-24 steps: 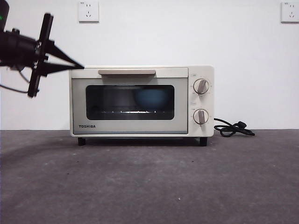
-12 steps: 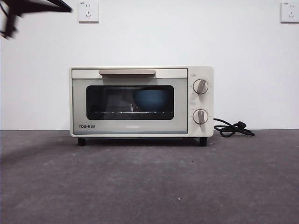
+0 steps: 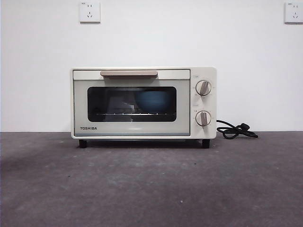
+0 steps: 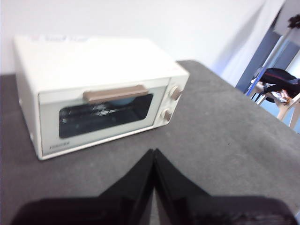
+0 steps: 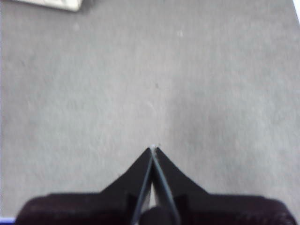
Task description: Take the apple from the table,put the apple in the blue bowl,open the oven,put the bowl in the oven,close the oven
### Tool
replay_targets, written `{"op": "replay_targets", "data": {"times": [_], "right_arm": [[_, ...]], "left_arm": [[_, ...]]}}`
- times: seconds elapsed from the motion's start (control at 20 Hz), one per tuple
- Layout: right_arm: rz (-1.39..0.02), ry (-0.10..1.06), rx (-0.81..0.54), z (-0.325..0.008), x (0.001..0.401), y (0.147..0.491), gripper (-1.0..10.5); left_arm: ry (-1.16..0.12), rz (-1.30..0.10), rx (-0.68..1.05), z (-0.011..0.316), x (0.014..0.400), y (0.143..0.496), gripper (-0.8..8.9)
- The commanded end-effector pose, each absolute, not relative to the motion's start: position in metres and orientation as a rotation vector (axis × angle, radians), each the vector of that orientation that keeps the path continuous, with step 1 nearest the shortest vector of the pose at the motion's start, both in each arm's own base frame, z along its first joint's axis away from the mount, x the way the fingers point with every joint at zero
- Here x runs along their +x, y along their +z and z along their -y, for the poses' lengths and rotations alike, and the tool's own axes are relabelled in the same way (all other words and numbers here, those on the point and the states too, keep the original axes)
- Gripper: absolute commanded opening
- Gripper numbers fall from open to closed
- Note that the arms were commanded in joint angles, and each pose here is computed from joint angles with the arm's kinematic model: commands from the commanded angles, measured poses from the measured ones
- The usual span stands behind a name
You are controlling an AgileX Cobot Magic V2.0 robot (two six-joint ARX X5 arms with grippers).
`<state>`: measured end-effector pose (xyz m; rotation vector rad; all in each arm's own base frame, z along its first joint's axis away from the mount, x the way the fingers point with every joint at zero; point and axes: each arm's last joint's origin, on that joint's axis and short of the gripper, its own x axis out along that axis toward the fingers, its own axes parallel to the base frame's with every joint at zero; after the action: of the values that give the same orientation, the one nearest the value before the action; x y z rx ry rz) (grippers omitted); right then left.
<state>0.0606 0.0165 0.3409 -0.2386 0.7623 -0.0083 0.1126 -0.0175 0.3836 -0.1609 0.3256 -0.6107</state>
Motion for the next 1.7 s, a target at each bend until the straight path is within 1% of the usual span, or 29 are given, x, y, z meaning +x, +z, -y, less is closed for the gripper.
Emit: {"op": "replay_targets", "data": {"times": [0.05, 0.15, 0.35, 0.4, 0.45, 0.55, 0.65, 0.75, 0.9, 1.05, 1.2, 1.3, 1.5, 1.65, 1.7], "right_arm": [[-0.778, -0.013, -0.237, -0.016, 0.060, 0.339, 0.0], [-0.782, -0.014, -0.239, -0.016, 0.059, 0.339, 0.0], [-0.789, -0.014, -0.242, -0.016, 0.059, 0.338, 0.0], [-0.789, -0.014, -0.242, -0.016, 0.059, 0.338, 0.0], [-0.789, -0.014, -0.242, -0.016, 0.059, 0.338, 0.0], [-0.789, -0.014, -0.242, -0.016, 0.059, 0.338, 0.0], [-0.789, -0.014, -0.242, -0.016, 0.059, 0.338, 0.0], [-0.789, -0.015, -0.243, -0.016, 0.059, 0.338, 0.0], [-0.789, -0.014, -0.243, -0.016, 0.059, 0.338, 0.0], [-0.790, -0.015, -0.243, -0.016, 0.059, 0.338, 0.0], [-0.790, -0.015, -0.243, -0.016, 0.059, 0.338, 0.0], [-0.791, -0.015, -0.243, -0.016, 0.059, 0.338, 0.0], [-0.791, -0.014, -0.244, -0.016, 0.059, 0.338, 0.0], [-0.791, -0.014, -0.244, -0.016, 0.059, 0.338, 0.0], [-0.791, -0.015, -0.244, -0.016, 0.059, 0.338, 0.0]], "left_arm": [[-0.621, -0.305, -0.140, 0.017, 0.108, 0.385, -0.04], [-0.621, -0.306, -0.141, 0.017, 0.108, 0.385, -0.04], [-0.620, -0.354, -0.154, 0.018, 0.122, 0.380, -0.04], [-0.607, -0.334, -0.076, 0.017, 0.124, 0.379, -0.04], [-0.577, -0.328, -0.025, 0.016, 0.125, 0.378, -0.04], [-0.430, -0.315, 0.122, 0.012, 0.129, 0.374, -0.04], [-0.304, -0.294, 0.185, 0.008, 0.128, 0.366, -0.04], [-0.239, -0.243, 0.203, 0.006, 0.124, 0.349, -0.04], [-0.140, -0.162, 0.237, 0.003, 0.119, 0.303, -0.04], [-0.124, -0.097, 0.239, 0.003, 0.113, 0.248, -0.04], [-0.077, -0.082, 0.236, 0.001, 0.105, 0.208, -0.04], [-0.066, -0.075, 0.208, 0.001, 0.101, 0.192, -0.04], [-0.050, -0.075, 0.168, 0.001, 0.099, 0.173, -0.04], [-0.047, -0.107, 0.094, 0.001, 0.099, 0.155, -0.04], [-0.039, -0.144, 0.057, 0.001, 0.098, 0.152, -0.04]]}}
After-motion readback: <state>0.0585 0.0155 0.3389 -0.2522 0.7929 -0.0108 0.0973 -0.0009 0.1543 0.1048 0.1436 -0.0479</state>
